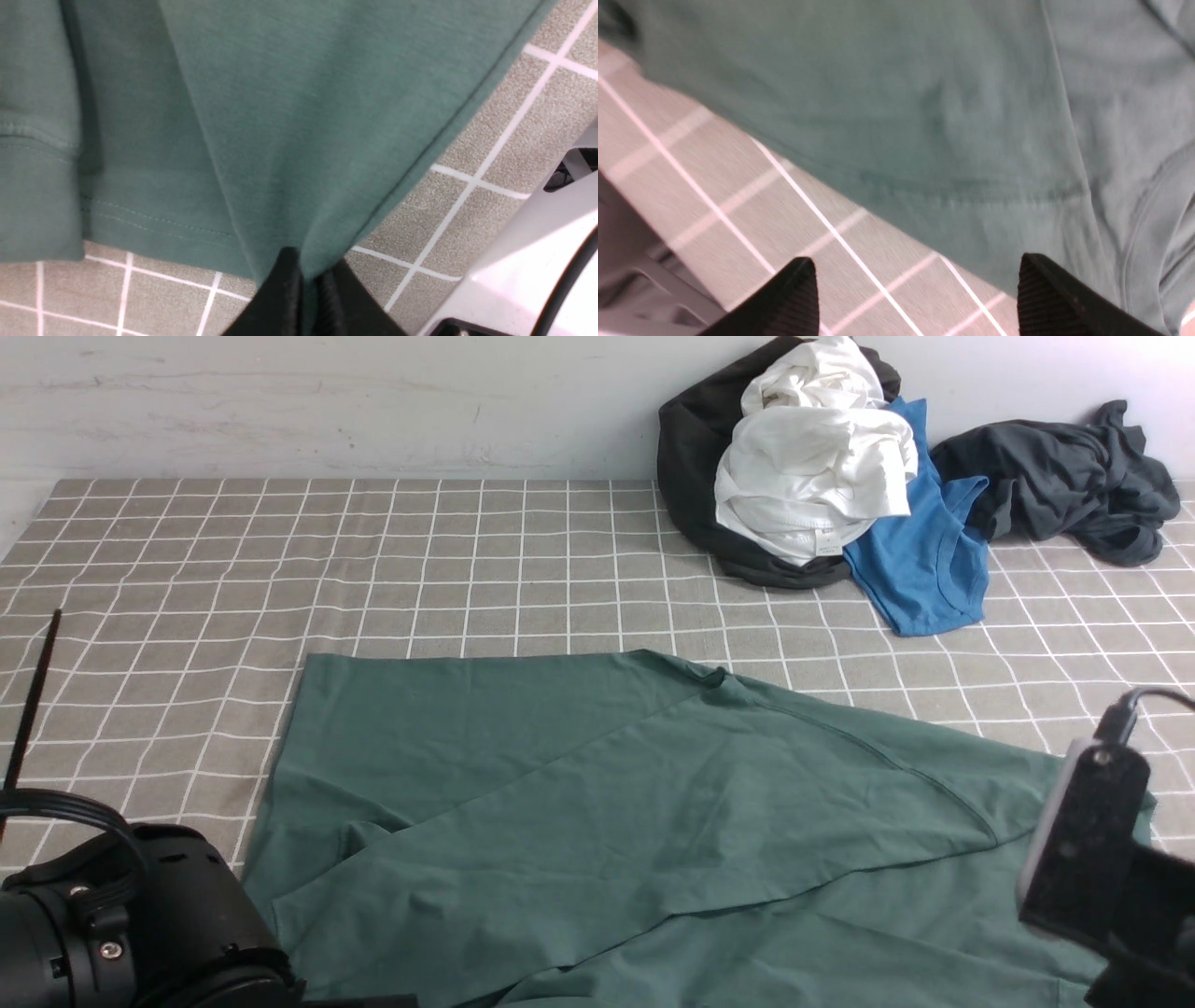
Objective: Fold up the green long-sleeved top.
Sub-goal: Use both arms simultaneously to clamp the lower edge of the clothing fabric, then use both arms to drag the lower edge of the fabric forward and fold it over the upper edge, then use the right arm to clamp the right edge of the fabric, then use the right arm to drag the right edge of the fabric to the left and folds it over the left edge
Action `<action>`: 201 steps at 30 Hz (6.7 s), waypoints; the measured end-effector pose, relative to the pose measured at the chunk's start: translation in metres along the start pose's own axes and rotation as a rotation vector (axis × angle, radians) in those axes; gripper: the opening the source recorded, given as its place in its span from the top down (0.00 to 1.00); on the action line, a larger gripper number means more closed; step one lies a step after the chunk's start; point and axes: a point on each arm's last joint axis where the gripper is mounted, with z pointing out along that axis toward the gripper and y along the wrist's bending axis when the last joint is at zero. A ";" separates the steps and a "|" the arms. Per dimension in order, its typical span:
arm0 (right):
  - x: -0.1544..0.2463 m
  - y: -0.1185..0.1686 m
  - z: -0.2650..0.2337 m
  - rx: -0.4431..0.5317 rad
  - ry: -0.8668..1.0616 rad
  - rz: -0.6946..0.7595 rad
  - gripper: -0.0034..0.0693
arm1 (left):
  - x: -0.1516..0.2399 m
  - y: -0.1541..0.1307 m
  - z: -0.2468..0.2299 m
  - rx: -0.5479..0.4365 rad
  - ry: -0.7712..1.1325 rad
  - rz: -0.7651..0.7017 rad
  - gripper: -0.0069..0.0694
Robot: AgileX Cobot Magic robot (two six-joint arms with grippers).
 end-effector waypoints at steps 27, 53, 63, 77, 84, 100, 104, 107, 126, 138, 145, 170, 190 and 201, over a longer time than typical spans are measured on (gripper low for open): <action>-0.002 -0.002 0.108 0.041 0.210 -0.138 0.50 | -0.001 0.000 0.000 -0.005 -0.014 -0.007 0.91; -0.053 -0.080 0.019 0.197 -0.018 -0.019 0.96 | 0.008 0.052 -0.069 -0.192 -0.124 -0.126 0.89; -0.071 -0.149 0.020 0.122 -0.099 0.106 0.96 | -0.015 0.137 -0.090 -0.230 -0.173 -0.248 0.89; -0.113 -0.230 0.060 0.107 -0.069 0.169 0.96 | -0.062 0.255 -0.100 -0.313 -0.217 -0.219 0.89; -0.130 -0.258 0.086 0.113 -0.073 0.182 0.97 | -0.080 0.294 -0.070 -0.315 -0.209 -0.207 0.89; -0.139 -0.280 0.136 0.172 -0.146 0.319 0.91 | -0.090 0.334 -0.022 -0.390 -0.300 -0.257 0.81; -0.138 -0.287 0.142 0.204 -0.187 0.418 0.78 | -0.082 0.343 -0.023 -0.418 -0.338 -0.337 0.69; -0.140 -0.290 0.140 0.215 -0.211 0.500 0.66 | -0.074 0.348 -0.022 -0.414 -0.346 -0.414 0.58; -0.221 -0.196 0.156 -0.125 -0.180 0.291 0.66 | -0.083 0.315 -0.038 -0.099 -0.228 -0.684 0.77; -0.227 -0.244 0.171 0.207 -0.450 0.528 0.69 | -0.086 0.313 -0.039 -0.065 -0.251 -0.660 0.92; -0.192 -0.275 0.151 0.298 -0.335 0.664 0.69 | -0.086 0.313 -0.039 -0.064 -0.252 -0.660 0.92; 0.009 -0.264 0.085 0.109 -0.116 1.165 0.50 | -0.059 0.240 -0.037 0.181 -0.247 -0.662 0.92; -0.001 -0.257 0.152 0.021 0.007 1.033 0.58 | -0.062 0.238 -0.038 0.209 -0.276 -0.632 0.92; 0.004 -0.271 0.064 0.305 0.026 0.951 0.84 | -0.049 0.228 -0.075 0.143 -0.359 -0.620 0.92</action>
